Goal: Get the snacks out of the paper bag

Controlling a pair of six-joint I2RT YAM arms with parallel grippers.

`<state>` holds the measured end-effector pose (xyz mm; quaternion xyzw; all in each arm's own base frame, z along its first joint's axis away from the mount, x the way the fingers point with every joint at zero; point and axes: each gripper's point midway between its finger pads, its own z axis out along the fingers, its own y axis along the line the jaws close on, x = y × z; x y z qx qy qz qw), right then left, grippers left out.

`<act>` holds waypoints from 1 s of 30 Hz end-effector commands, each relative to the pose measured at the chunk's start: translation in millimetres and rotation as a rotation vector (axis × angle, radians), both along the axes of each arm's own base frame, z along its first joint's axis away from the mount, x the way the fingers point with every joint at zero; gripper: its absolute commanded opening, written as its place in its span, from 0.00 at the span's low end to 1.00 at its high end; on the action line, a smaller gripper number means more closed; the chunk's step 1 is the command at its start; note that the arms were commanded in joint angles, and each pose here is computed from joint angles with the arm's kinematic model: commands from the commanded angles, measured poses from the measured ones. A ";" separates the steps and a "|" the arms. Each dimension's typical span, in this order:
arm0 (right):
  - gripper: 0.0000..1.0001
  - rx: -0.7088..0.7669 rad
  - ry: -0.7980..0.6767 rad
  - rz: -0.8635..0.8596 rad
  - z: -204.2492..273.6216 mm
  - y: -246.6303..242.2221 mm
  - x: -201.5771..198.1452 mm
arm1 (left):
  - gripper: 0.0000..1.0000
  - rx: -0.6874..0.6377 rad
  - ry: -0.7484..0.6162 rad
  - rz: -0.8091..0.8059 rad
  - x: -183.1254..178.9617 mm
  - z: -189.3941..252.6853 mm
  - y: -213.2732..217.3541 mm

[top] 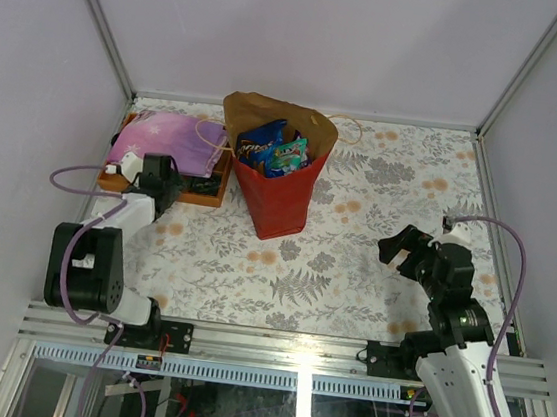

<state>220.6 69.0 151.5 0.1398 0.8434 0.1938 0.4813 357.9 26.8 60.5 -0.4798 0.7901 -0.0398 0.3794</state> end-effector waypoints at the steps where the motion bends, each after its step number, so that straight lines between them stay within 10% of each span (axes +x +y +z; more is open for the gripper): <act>1: 0.98 0.007 -0.040 0.031 5.8 6.4 8.4 | 0.68 -0.071 -0.107 0.050 30.3 10.7 5.6; 17: 0.98 0.004 -0.035 0.033 3.9 6.6 9.7 | 0.26 -0.341 -0.136 0.107 46.3 -30.8 -23.1; 30: 0.98 0.003 -0.031 0.033 4.4 6.5 9.9 | 0.00 -0.495 -0.024 0.487 37.6 -44.3 -11.1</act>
